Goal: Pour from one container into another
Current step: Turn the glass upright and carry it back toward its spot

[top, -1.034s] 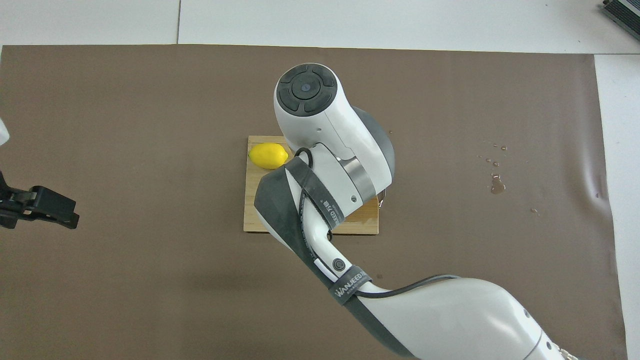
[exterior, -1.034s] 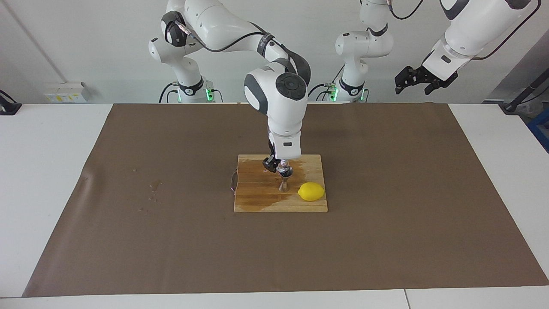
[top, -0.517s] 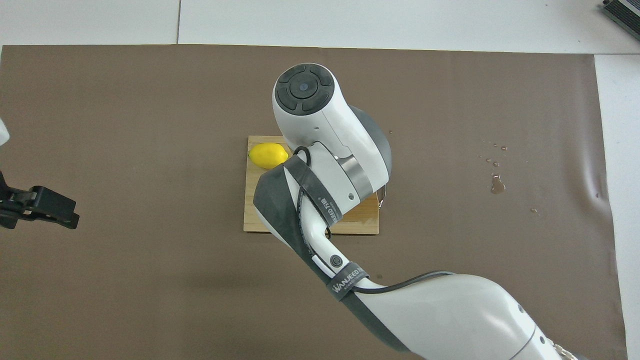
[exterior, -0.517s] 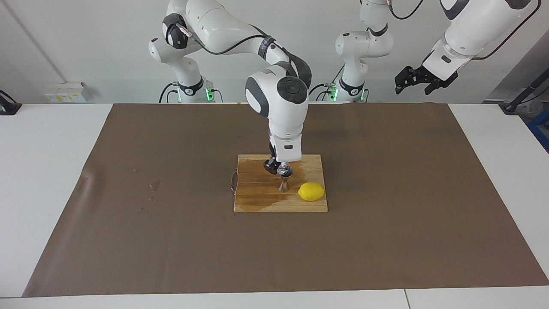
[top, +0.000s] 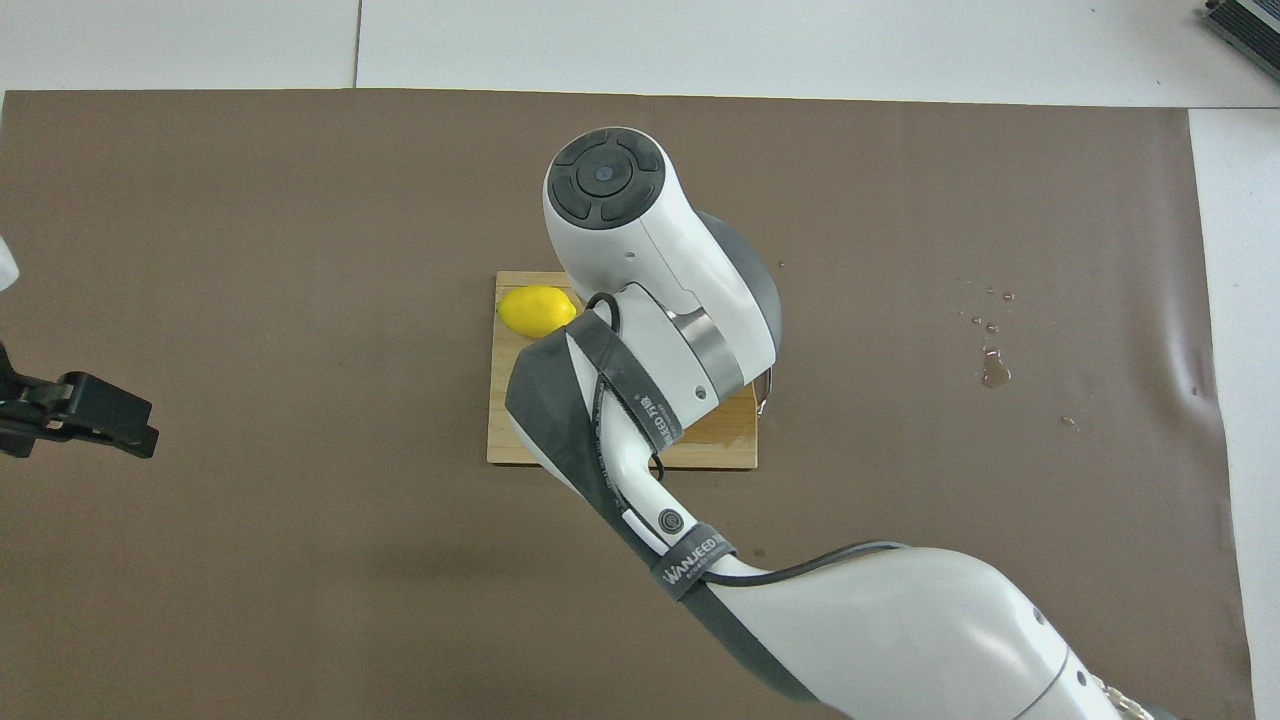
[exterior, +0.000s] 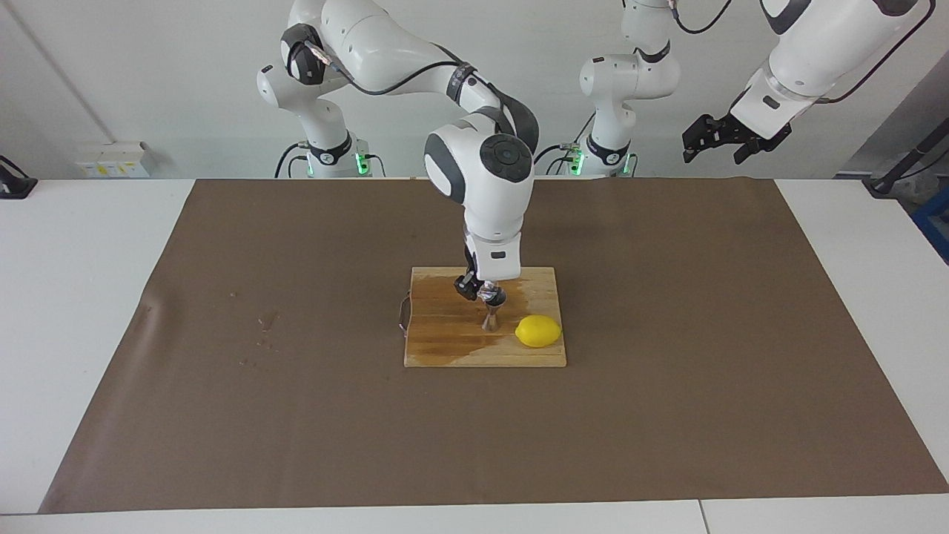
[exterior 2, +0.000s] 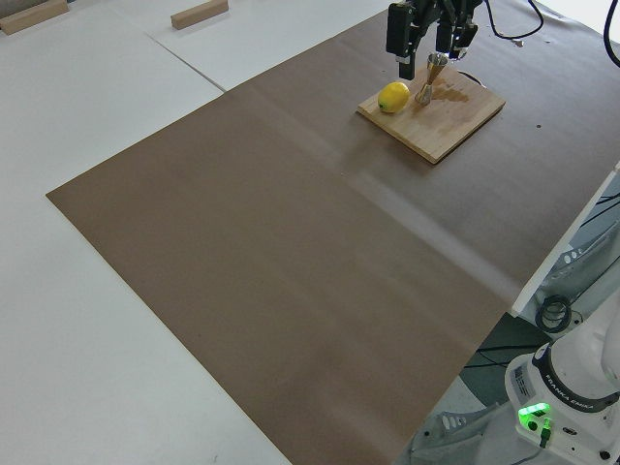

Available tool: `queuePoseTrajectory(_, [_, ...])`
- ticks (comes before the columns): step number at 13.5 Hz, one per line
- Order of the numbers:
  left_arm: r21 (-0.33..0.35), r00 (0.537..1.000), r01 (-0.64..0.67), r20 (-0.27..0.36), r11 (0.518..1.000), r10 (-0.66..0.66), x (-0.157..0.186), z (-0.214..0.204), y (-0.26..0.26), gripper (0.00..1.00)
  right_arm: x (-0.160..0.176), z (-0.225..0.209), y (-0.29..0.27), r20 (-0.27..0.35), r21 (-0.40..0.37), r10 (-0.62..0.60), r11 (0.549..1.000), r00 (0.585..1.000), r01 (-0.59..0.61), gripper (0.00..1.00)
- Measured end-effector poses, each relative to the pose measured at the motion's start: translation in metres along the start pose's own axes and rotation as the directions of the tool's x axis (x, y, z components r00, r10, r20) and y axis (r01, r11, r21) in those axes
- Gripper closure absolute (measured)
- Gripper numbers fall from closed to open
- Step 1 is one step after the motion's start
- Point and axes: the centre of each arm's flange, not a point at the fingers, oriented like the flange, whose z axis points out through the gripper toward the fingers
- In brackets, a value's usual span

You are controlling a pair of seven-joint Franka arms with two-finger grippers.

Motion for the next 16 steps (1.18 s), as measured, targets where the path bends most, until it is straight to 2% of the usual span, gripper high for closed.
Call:
queuePoseTrajectory(6, [0.000, 1.000, 0.000, 0.000, 1.000, 0.000, 0.000, 0.000, 0.000, 0.00, 0.003, -0.003, 0.000, 0.033, 0.008, -0.001, 1.000, 0.999, 0.000, 0.52])
queuePoseTrajectory(11, [-0.001, 1.000, 0.002, -0.004, 1.000, -0.002, 0.000, -0.001, -0.001, 0.00, 0.005, -0.002, -0.004, 0.038, 0.009, -0.006, 1.000, 0.999, 0.006, 0.52])
queuePoseTrajectory(13, [-0.002, 1.000, 0.006, -0.027, 1.000, -0.006, 0.003, -0.003, -0.003, 0.00, 0.006, -0.004, -0.004, 0.025, 0.005, -0.007, 1.000, 1.000, 0.007, 0.52])
queuePoseTrajectory(16, [-0.002, 0.992, 0.008, -0.130, 1.000, -0.008, 0.013, -0.013, -0.005, 0.00, 0.006, -0.017, 0.000, -0.006, -0.003, -0.001, 1.000, 1.000, 0.001, 0.52])
